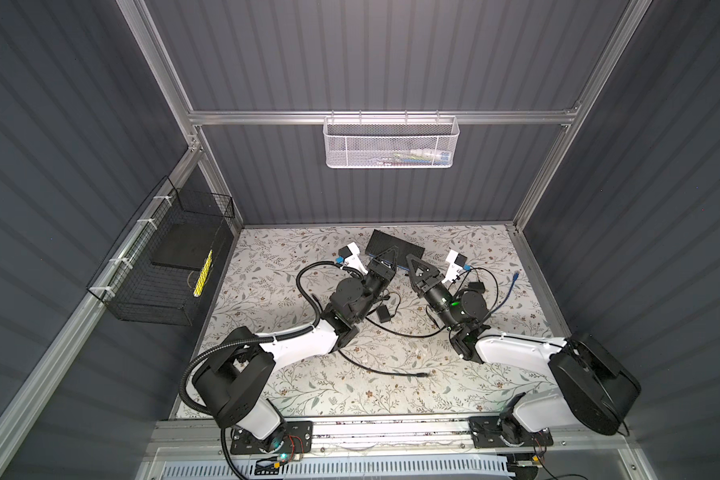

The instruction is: Insert the plug into the switch port

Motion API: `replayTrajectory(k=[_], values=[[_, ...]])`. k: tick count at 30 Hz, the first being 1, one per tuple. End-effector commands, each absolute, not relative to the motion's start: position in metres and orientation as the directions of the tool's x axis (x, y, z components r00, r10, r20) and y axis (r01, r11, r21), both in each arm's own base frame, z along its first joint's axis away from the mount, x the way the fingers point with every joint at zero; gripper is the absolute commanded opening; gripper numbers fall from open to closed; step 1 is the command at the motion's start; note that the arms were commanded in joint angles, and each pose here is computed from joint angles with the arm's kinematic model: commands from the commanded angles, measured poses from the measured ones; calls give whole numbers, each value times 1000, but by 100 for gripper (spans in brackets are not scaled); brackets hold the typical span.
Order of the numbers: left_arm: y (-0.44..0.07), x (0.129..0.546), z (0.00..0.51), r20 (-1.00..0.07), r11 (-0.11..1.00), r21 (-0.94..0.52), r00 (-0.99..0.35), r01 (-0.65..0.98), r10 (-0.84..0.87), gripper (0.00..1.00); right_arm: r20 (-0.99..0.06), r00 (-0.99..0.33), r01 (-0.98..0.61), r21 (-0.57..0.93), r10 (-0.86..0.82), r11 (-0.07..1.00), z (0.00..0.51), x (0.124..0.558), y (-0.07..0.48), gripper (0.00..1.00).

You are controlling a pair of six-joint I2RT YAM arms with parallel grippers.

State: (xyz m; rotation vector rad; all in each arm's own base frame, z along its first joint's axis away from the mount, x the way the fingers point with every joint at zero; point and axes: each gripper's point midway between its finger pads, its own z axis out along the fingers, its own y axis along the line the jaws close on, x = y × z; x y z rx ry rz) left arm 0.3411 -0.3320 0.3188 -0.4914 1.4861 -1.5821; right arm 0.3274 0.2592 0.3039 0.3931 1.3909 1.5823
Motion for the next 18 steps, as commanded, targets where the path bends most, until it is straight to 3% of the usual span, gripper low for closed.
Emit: replayTrajectory(k=[1,5,9,18], values=[[-321,334,331,-356,187,-918,-515,351,-780,9,-491,-512,-429,857,704,286,274,317,265,45],[-308,332,326,-377,234,-918,-527,319,-762,7,-523,-507,-374,850,685,371,264,315,244,61],[-303,331,324,-397,270,-916,-571,297,-719,5,-546,-499,-340,838,673,427,265,308,216,70],[-304,326,318,-408,286,-913,-652,292,-639,5,-582,-643,-310,792,498,525,259,281,192,76]])
